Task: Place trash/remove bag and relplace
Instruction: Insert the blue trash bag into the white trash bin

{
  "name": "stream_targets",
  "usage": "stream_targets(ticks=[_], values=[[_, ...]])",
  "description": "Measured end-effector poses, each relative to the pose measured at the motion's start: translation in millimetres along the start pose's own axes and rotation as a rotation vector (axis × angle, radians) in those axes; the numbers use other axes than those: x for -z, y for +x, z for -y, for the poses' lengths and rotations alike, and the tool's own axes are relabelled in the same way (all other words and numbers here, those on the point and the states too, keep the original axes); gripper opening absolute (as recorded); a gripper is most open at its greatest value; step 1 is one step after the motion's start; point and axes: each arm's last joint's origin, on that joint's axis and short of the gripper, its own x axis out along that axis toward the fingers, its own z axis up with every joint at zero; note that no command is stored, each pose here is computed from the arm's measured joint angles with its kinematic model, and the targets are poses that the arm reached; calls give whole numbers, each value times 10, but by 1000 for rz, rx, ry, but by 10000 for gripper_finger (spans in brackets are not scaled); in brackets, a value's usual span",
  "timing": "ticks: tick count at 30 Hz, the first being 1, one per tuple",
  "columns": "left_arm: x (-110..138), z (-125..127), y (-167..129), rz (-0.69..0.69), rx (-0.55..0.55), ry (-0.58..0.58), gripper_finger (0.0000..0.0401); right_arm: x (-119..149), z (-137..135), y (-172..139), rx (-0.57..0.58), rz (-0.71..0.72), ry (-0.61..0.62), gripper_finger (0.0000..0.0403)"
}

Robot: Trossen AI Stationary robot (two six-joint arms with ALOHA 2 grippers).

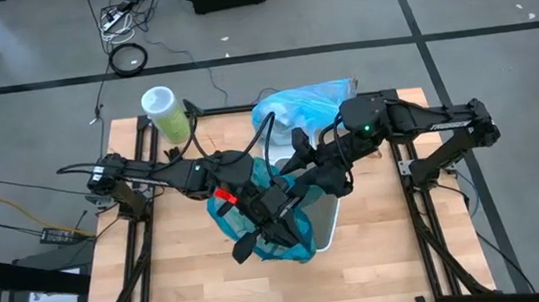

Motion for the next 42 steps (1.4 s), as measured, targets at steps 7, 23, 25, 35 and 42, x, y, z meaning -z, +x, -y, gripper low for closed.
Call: stream_targets(ticks=[7, 23, 25, 35, 42], values=[[-11, -33, -21, 6, -10, 3, 1, 52, -15, 129, -33, -9, -40, 139], [-1, -57, -35, -7, -16, -7, 1, 215, 86, -31, 67, -219, -12, 0], [9, -76, -45, -18, -23, -16, 1, 246, 76, -79, 75, -268, -2, 0], [48, -202, -117, -63, -96, -4, 1, 207, 4, -546, 175, -370, 35, 0], [5, -345, -190, -30, -193, 91, 1, 154, -35, -842, 204, -350, 136, 0]])
